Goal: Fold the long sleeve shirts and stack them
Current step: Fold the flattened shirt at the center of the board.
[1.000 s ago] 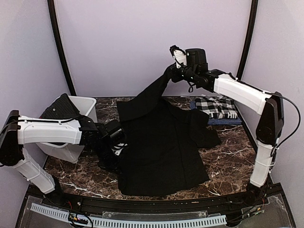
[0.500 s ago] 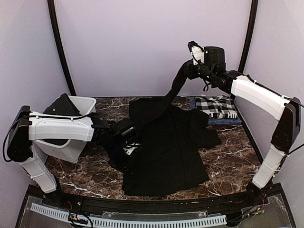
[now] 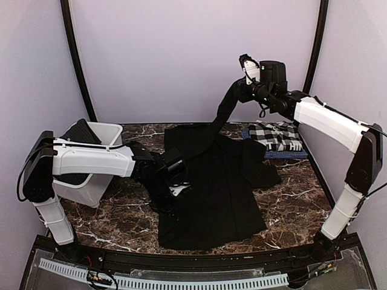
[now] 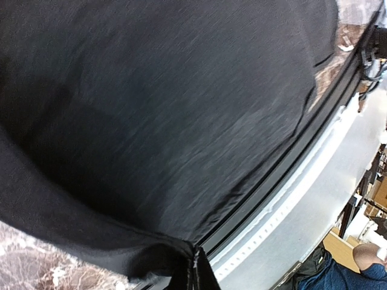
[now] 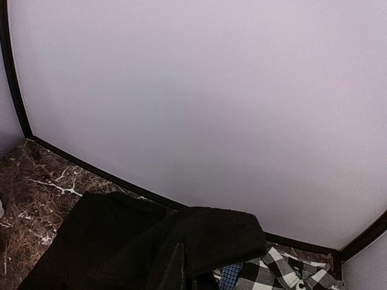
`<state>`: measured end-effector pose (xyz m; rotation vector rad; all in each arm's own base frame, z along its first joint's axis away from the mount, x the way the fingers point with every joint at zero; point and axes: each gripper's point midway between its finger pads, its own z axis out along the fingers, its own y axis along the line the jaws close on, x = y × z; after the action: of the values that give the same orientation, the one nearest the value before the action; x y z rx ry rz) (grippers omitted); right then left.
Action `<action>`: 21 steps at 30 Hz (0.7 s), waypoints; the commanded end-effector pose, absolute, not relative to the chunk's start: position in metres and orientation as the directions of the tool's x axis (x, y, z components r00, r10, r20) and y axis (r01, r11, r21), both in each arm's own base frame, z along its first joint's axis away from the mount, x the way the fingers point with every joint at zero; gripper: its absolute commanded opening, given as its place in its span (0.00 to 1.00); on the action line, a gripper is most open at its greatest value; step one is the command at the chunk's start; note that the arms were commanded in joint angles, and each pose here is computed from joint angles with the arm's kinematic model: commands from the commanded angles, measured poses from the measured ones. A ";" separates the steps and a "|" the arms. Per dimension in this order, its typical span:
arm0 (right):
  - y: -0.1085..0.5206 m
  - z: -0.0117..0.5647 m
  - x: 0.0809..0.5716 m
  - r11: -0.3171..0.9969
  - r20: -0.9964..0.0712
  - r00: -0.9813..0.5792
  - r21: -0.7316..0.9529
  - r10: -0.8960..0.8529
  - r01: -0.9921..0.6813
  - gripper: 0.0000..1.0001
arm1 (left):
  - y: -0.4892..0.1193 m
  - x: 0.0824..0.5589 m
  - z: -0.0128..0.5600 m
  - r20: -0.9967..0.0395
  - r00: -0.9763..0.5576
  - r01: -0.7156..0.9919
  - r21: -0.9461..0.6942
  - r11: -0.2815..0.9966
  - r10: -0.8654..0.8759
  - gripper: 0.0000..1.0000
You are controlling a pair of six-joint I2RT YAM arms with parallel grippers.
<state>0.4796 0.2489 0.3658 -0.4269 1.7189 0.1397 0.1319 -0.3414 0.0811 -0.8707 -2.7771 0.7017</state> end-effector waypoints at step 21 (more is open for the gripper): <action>0.297 0.342 0.444 0.768 -0.964 -0.228 0.040 -0.139 -0.639 0.00 | -0.371 0.115 0.044 0.046 -0.775 0.495 -0.577 0.650 0.630 0.09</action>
<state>0.4604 0.2819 0.3460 -0.5506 1.7655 0.3734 0.1217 -0.3647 0.0475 -0.8932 -2.6675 0.7540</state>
